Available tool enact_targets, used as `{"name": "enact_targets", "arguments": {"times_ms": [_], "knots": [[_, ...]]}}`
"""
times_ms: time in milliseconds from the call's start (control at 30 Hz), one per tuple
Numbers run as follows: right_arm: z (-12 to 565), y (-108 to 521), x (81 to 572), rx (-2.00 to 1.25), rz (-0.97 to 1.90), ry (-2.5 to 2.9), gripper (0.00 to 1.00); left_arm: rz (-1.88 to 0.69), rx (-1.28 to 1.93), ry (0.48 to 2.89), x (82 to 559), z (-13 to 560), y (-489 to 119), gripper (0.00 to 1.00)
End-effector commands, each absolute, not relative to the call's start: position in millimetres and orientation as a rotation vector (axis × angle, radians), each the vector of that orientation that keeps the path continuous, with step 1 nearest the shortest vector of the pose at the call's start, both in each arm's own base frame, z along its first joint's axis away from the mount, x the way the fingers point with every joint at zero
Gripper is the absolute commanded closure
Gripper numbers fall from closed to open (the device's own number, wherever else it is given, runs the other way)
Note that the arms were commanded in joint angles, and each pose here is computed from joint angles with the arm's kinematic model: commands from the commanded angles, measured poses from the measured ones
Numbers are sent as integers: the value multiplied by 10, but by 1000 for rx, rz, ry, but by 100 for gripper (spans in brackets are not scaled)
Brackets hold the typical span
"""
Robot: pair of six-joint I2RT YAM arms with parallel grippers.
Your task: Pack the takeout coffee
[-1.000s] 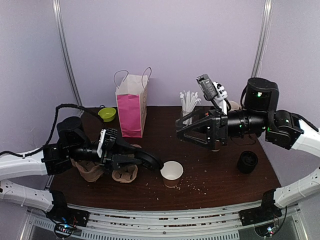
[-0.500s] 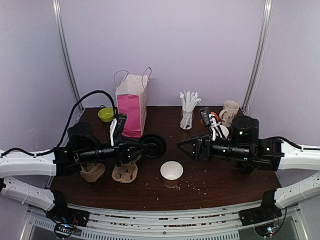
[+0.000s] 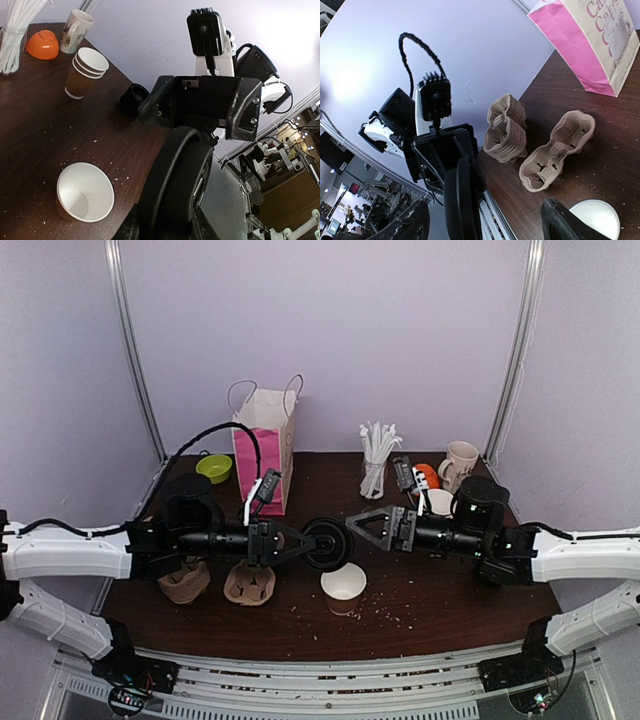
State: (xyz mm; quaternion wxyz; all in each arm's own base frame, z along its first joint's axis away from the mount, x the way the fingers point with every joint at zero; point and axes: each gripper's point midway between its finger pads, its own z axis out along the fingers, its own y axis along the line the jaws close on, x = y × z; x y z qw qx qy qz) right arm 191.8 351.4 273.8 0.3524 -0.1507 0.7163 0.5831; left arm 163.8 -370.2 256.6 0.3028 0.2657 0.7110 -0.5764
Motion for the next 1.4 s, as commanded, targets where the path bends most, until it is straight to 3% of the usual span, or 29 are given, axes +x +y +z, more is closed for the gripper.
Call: {"name": "enact_targets", "arguments": {"times_ms": [0,167,500,633,733,833,1033,1200,1367], "knots": [[2913,3646,1743,-467,1688,1792,21,-1624,734,1869,1570,2703,-3803,83],[2836,3709,1719,-490,1712,1829,26,-1625,732,1890,1597,2675,-3850,83],[2572,3729,1616,-510,1753,1932,50,-1614,720,1937,1632,2594,-3886,84],[2527,3679,1606,-490,1749,1940,64,-1610,717,1950,1634,2561,-3886,83],[2505,3661,1589,-479,1764,1937,76,-1609,721,1956,1635,2541,-3894,77],[2492,3651,1579,-470,1781,1931,81,-1612,727,1964,1631,2514,-3907,71],[2380,3625,1603,-437,1762,1958,85,-1603,737,1987,1621,2419,-3906,53],[2207,3609,1647,-397,1737,2010,86,-1507,705,2053,1702,2229,-3856,25],[2035,3571,1744,-325,1725,2053,86,-1398,660,2122,1789,2005,-3778,16]]}}
